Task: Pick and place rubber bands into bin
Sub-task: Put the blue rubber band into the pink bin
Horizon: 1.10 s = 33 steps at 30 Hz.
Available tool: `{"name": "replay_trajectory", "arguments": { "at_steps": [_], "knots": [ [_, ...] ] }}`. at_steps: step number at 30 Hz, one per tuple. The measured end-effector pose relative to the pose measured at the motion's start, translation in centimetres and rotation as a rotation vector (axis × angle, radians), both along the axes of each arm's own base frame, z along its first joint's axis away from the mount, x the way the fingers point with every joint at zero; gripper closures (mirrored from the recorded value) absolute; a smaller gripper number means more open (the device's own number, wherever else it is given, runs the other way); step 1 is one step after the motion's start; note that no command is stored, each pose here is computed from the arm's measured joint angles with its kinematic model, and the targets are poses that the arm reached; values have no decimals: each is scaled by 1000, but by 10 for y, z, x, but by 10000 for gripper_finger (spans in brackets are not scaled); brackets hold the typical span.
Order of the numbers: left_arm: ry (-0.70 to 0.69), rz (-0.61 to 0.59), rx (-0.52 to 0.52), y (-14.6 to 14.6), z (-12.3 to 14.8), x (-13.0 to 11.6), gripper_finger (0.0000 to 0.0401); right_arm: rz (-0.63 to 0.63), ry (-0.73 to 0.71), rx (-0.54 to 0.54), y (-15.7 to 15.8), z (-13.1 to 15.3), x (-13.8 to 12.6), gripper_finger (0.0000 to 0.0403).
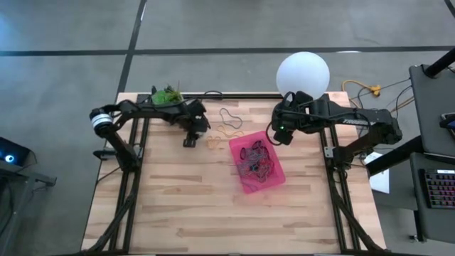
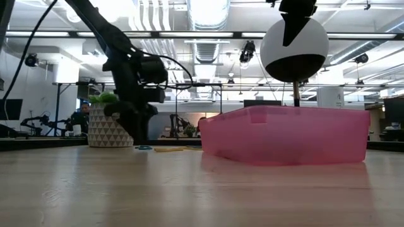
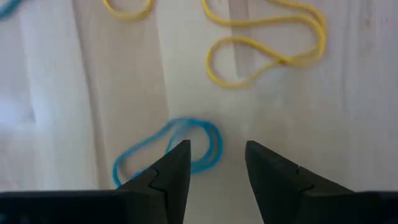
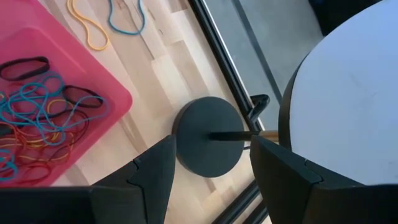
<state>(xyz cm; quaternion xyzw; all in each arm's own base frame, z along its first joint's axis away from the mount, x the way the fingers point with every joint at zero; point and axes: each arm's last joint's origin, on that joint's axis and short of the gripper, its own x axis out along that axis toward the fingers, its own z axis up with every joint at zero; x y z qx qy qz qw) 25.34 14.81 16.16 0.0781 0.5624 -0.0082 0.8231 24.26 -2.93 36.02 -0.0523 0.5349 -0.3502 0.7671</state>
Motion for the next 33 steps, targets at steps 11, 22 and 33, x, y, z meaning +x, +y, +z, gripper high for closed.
{"name": "replay_trajectory", "arguments": {
  "at_steps": [11,22,33],
  "knots": [
    [95,-11,-136,5,-26,11,263,-15,-11,6,0,0,0,209],
    [110,-10,-153,6,-33,12,375,-29,-20,9,0,0,0,209],
    [-50,31,-288,3,7,20,401,-33,-26,8,-1,0,0,209]
  ]
}}
